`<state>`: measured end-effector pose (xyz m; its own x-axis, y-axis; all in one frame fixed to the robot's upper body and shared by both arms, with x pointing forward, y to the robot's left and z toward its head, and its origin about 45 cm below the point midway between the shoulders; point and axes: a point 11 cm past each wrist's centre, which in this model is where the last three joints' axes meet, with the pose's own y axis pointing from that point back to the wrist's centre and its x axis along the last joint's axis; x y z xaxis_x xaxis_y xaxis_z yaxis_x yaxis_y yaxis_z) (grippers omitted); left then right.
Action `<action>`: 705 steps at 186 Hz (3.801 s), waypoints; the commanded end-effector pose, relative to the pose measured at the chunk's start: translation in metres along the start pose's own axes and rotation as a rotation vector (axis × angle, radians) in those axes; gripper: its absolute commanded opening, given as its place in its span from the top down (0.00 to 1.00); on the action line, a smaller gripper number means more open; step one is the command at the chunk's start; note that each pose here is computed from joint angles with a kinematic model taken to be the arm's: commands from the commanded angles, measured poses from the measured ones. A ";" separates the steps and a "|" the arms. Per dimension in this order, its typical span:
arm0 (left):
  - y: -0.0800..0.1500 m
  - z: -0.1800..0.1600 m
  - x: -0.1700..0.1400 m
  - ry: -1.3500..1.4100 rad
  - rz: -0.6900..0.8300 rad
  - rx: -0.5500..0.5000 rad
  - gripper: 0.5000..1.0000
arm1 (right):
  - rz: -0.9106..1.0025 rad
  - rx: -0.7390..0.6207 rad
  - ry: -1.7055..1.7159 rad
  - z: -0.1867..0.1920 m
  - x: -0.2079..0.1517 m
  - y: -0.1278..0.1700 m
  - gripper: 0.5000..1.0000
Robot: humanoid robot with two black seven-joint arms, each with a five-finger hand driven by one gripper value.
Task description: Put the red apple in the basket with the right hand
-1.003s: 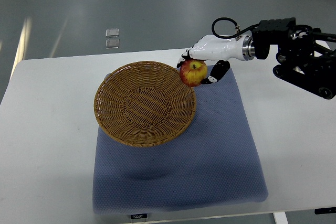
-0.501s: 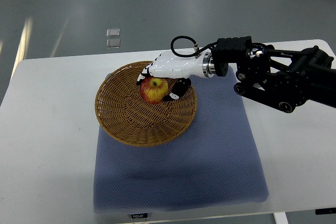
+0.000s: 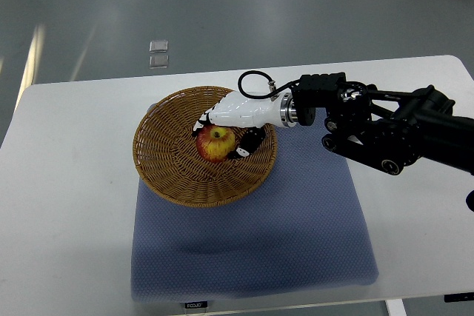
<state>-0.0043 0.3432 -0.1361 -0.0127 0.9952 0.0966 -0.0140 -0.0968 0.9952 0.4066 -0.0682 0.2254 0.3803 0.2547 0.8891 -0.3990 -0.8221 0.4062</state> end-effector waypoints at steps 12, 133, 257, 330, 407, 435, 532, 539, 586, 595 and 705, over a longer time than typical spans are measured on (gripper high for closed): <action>0.000 -0.001 0.000 0.001 0.000 0.001 0.00 | -0.001 0.007 -0.008 -0.003 -0.003 -0.003 0.50; 0.000 -0.001 0.000 -0.001 0.000 0.001 0.00 | 0.021 0.007 -0.023 -0.001 -0.005 0.000 0.27; 0.000 0.000 0.000 0.001 0.000 0.000 0.00 | 0.217 -0.095 -0.225 0.049 0.044 0.048 0.19; 0.000 -0.001 0.000 -0.001 0.000 0.001 0.00 | 0.542 -0.084 -0.807 0.077 0.034 0.067 0.19; 0.000 0.000 0.000 -0.001 -0.002 0.000 0.00 | 0.792 -0.045 -1.352 0.103 0.015 0.084 0.19; 0.000 -0.001 0.000 0.001 0.000 0.001 0.00 | 0.837 -0.023 -1.506 0.101 0.001 0.078 0.19; 0.000 0.000 0.000 0.001 0.000 0.000 0.00 | 1.064 0.007 -1.979 0.122 -0.027 0.091 0.19; 0.000 0.000 0.000 0.001 0.000 0.000 0.00 | 1.073 -0.003 -1.990 0.124 -0.032 0.091 0.19; 0.000 0.000 0.000 -0.001 0.000 0.000 0.00 | 1.101 -0.017 -2.028 0.126 -0.043 0.088 0.19; 0.000 0.000 0.000 -0.001 0.000 0.000 0.00 | 1.106 -0.010 -2.031 0.126 -0.041 0.088 0.19; 0.000 0.000 0.000 -0.001 0.000 0.000 0.00 | 1.134 -0.032 -2.026 0.132 -0.046 0.093 0.19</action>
<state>-0.0046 0.3432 -0.1361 -0.0126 0.9953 0.0964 -0.0136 -0.0966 0.9952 0.4621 -0.2227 0.1947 0.1164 -0.8016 -0.5865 -0.9725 -0.2119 0.0966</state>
